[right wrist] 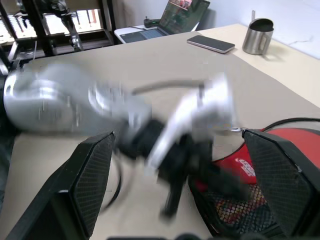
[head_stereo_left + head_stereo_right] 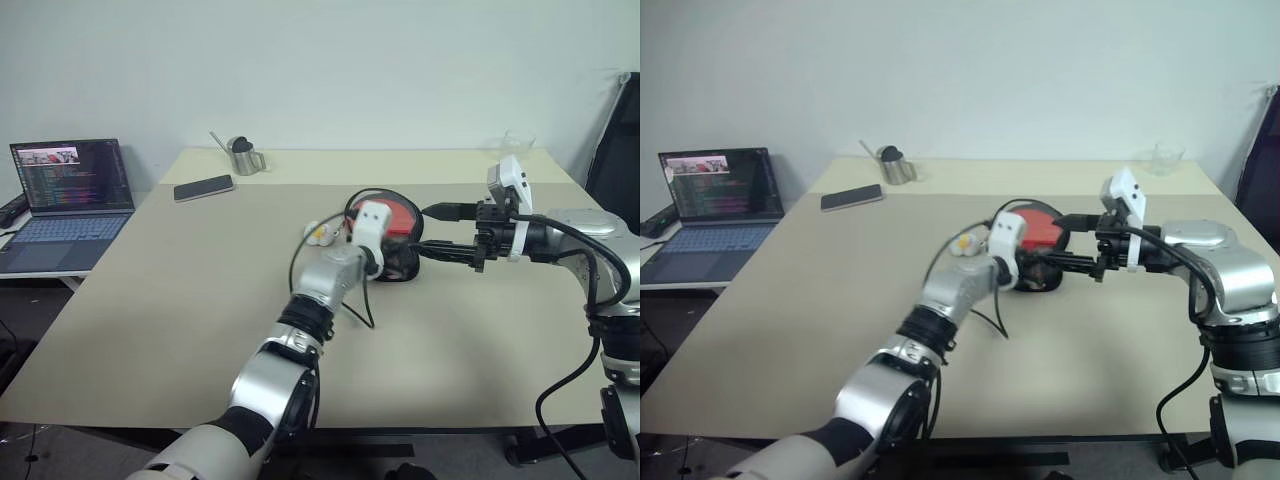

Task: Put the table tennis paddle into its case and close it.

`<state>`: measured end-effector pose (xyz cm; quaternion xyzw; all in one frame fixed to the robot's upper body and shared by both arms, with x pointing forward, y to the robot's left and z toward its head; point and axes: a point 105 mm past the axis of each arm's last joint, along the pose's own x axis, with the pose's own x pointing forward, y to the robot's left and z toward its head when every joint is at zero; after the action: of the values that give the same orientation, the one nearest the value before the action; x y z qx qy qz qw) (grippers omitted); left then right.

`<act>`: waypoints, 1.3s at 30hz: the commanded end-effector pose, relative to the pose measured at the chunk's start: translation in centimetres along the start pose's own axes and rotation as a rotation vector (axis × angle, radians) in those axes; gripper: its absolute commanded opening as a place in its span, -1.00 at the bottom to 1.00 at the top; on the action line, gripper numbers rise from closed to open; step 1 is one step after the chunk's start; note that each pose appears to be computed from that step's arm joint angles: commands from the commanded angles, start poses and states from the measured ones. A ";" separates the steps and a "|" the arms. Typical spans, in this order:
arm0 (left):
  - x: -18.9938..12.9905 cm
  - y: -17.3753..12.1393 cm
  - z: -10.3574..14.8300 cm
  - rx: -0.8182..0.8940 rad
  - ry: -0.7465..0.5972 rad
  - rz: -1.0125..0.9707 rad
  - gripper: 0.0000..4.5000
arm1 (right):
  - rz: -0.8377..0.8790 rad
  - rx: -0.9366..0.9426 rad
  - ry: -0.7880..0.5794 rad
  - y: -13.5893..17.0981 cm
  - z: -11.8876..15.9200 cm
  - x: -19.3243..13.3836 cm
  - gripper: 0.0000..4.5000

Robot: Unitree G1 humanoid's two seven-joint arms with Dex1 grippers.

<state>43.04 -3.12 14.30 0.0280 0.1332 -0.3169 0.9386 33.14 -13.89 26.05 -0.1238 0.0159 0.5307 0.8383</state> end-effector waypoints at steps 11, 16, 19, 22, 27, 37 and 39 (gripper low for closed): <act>-14.1 5.6 8.9 0.141 -0.393 -0.385 -0.99 | -0.695 0.639 -0.095 -9.5 -5.5 1.3 1.00; -19.9 8.1 8.0 0.205 -0.359 -0.361 -0.99 | -0.713 0.854 -0.112 -10.0 -7.6 2.6 1.00; -21.8 9.0 6.9 0.220 -0.322 -0.338 -0.99 | -0.680 0.963 -0.128 -9.7 -8.4 3.1 1.00; -23.7 8.8 6.0 0.231 -0.303 -0.354 -0.99 | -0.651 1.063 -0.144 -9.3 -9.1 3.7 1.00; -24.5 8.8 5.3 0.220 -0.292 -0.311 -0.99 | -0.666 1.153 -0.117 -8.9 -11.1 4.3 1.00; -24.5 8.7 4.7 0.198 -0.282 -0.276 -0.99 | -0.595 1.257 -0.094 -7.1 -12.2 6.4 1.00; -24.5 8.8 4.6 0.199 -0.280 -0.272 -0.99 | -0.575 1.274 -0.094 -6.6 -12.3 7.0 1.00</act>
<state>31.28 17.55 23.55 0.0404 -0.0023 -0.4530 0.8906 43.33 -13.54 13.43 0.4033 0.2656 0.1671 0.8596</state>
